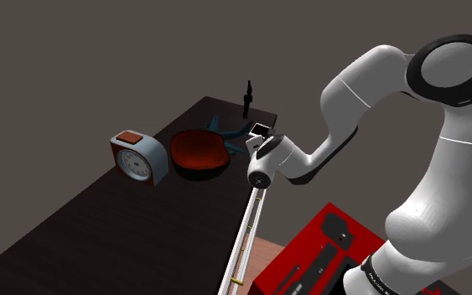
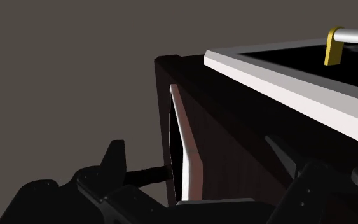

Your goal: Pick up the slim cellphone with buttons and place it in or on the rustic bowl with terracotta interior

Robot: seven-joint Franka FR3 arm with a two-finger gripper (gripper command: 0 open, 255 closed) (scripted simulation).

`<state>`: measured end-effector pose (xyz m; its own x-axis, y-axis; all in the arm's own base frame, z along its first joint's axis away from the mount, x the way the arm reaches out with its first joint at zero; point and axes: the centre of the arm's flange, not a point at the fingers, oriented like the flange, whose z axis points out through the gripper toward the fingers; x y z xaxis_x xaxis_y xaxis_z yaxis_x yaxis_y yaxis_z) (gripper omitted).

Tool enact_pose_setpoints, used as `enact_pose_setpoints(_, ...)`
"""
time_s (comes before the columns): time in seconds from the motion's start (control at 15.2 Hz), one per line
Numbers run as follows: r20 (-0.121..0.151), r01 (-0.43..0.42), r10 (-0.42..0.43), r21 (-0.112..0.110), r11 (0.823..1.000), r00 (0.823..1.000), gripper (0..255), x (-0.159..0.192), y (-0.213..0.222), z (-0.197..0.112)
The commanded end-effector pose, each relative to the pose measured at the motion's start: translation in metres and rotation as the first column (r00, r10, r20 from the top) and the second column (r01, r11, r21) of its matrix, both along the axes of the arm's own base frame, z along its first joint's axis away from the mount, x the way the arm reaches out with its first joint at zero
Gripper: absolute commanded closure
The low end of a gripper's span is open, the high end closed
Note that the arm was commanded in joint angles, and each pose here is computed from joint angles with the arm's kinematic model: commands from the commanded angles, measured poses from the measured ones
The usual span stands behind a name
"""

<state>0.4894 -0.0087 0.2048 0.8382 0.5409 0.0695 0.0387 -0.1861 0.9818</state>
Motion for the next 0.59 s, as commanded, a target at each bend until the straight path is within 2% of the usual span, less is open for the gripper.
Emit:
enact_pose_setpoints(0.0,0.008,-0.001,0.001,0.000,1.000,1.000,0,0.0055,-0.0048,-0.0003)
enact_pose_setpoints(0.4,0.008,-0.001,0.001,0.000,1.000,1.000,0,0.0055,-0.0048,-0.0003)
enact_pose_setpoints(0.46,0.008,-0.002,0.002,0.000,1.000,1.000,255,0.0057,-0.0049,-0.0007)
enact_pose_setpoints(0.53,0.008,-0.002,0.002,0.000,1.000,1.000,255,0.0059,-0.0051,-0.0002)
